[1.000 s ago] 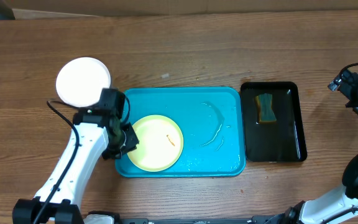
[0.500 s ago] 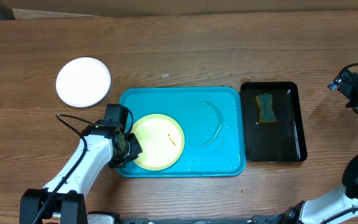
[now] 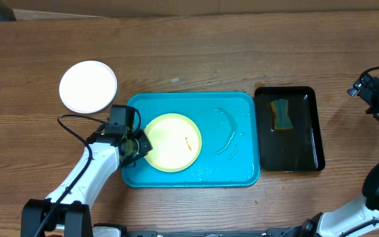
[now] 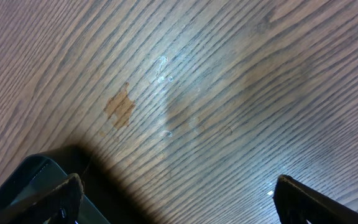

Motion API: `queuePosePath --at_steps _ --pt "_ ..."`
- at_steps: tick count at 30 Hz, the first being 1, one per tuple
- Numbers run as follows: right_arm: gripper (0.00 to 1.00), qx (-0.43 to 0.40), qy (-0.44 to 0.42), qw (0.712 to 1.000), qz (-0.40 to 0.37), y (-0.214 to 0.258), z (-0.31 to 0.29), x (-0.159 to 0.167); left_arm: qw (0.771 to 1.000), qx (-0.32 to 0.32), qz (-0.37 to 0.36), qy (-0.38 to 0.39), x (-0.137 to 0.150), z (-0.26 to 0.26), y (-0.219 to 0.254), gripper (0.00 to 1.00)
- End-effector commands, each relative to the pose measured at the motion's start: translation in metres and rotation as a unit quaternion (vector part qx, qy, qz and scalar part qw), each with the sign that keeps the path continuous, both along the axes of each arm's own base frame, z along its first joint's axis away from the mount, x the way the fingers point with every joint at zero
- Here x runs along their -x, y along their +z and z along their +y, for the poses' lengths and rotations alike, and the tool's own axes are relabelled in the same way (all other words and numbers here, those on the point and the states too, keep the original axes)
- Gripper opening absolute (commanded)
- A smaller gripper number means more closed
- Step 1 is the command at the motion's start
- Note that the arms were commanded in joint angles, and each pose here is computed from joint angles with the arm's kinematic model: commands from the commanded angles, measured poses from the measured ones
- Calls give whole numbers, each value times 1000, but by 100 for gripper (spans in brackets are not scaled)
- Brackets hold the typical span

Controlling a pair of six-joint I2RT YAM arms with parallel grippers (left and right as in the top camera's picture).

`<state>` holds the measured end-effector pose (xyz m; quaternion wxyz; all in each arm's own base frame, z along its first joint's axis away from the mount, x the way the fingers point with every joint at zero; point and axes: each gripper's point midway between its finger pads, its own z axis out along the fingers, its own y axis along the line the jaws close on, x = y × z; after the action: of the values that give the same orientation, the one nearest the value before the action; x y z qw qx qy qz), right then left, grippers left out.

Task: Clean dirty plates on tray and stack at the side
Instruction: 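Drag the yellow plate right to the blue tray center with the left gripper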

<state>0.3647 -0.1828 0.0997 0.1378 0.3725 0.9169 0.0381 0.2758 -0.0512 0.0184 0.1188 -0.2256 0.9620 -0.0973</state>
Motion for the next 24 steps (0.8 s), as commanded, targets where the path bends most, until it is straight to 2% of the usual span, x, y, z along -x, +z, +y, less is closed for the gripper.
queuePosePath --at_steps 1,6,11,15,18,24 --pt "100 7 -3 1000 -12 8 -3 -4 999 42 9 -24 -1 -17 -8 13" --pt "100 7 -3 1000 -12 8 -3 -4 996 22 31 -75 -15 -18 -8 25" --pt "100 7 -3 1000 -12 8 -3 -4 995 -24 24 -97 -55 -9 30 23" --pt "100 7 -3 1000 -12 8 -3 -4 995 -38 -1 -95 -74 -7 56 27" --pt "100 7 -3 1000 -12 8 -3 -4 994 -39 9 -97 -70 -7 57 30" --pt "100 7 -3 1000 -12 8 -3 -4 987 -45 113 -103 -33 -3 30 34"
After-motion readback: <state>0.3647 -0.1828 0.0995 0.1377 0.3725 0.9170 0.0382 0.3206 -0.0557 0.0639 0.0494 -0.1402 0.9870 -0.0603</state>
